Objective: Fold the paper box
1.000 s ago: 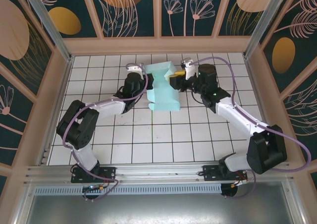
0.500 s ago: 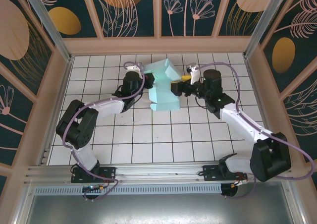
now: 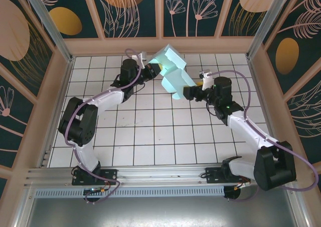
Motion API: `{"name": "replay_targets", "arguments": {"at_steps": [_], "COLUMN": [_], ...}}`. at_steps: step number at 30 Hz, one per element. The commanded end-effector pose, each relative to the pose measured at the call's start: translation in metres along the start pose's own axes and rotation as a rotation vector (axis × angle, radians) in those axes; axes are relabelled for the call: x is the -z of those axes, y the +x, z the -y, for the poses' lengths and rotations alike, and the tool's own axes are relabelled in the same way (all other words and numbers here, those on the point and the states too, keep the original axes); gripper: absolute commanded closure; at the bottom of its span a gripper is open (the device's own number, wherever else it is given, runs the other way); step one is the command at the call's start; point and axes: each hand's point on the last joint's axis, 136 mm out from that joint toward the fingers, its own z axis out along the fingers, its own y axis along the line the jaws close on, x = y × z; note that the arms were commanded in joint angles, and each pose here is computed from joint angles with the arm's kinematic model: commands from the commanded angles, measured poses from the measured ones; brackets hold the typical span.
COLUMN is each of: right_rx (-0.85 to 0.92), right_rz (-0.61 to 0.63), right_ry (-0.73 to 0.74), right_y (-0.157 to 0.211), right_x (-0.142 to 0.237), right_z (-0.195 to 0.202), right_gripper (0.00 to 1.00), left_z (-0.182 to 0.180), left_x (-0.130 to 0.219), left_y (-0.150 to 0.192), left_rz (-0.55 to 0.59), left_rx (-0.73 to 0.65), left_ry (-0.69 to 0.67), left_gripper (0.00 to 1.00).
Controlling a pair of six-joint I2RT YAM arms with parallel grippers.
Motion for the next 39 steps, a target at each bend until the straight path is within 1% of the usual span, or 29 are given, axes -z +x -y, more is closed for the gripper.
{"name": "replay_targets", "arguments": {"at_steps": [1, 4, 6, 8, 10, 12, 16, 18, 21, 23, 25, 27, 30, 34, 37, 39], "right_rx": [-0.012, -0.091, -0.085, -0.059, -0.001, 0.077, 0.162, 0.186, 0.185, 0.172, 0.159, 0.145, 0.107, 0.108, 0.172, 0.216], "right_rz": [0.122, 0.144, 0.149, 0.155, 0.157, 0.178, 0.209, 0.229, 0.281, 0.32, 0.349, 0.347, 0.296, 0.238, 0.191, 0.16], "right_ry": [0.091, 0.144, 0.114, 0.047, -0.029, -0.075, -0.139, -0.197, -0.268, -0.279, -0.258, -0.215, -0.165, -0.238, -0.275, -0.273], "right_y": [-0.044, -0.054, -0.058, -0.062, -0.064, -0.067, -0.072, -0.076, -0.087, -0.097, -0.106, -0.113, -0.12, -0.126, -0.126, -0.121], "right_x": [0.007, 0.012, 0.013, 0.015, 0.02, 0.031, 0.054, 0.066, 0.081, 0.089, 0.092, 0.087, 0.069, 0.049, 0.033, 0.022], "right_z": [0.015, 0.03, 0.025, 0.012, -0.007, -0.022, -0.045, -0.059, -0.076, -0.081, -0.078, -0.07, -0.056, -0.066, -0.081, -0.089], "right_gripper": [0.21, 0.24, 0.24, 0.24, 0.24, 0.23, 0.22, 0.22, 0.22, 0.22, 0.22, 0.23, 0.23, 0.33, 0.38, 0.43], "left_z": [0.019, 0.027, 0.03, 0.028, 0.02, 0.012, -0.004, -0.011, -0.015, -0.013, -0.011, -0.011, -0.01, -0.009, -0.012, -0.011], "left_x": [-0.001, 0.002, 0.002, 0.001, 0.001, 0.003, 0.009, 0.013, 0.01, 0.008, 0.008, 0.01, 0.015, 0.023, 0.027, 0.028], "left_y": [0.024, 0.028, 0.032, 0.031, 0.026, 0.018, -0.004, -0.014, -0.015, -0.011, -0.008, -0.006, -0.005, -0.004, -0.005, -0.005], "left_rz": [-0.141, -0.16, -0.191, -0.196, -0.165, -0.121, -0.026, 0.024, 0.023, 0.011, 0.011, 0.016, 0.013, 0.015, 0.021, 0.019], "left_rx": [-0.025, -0.055, -0.079, -0.094, -0.107, -0.112, -0.066, -0.039, -0.05, -0.057, -0.074, -0.097, -0.148, -0.218, -0.23, -0.228], "left_ry": [0.098, 0.133, 0.152, 0.135, 0.08, 0.021, -0.055, -0.057, -0.051, -0.022, 0.007, 0.009, -0.001, -0.023, -0.055, -0.052], "left_gripper": [1.0, 1.0, 1.0, 1.0, 1.0, 1.0, 1.0, 1.0, 1.0, 1.0, 1.0, 1.0, 1.0, 1.0, 1.0, 1.0]}}
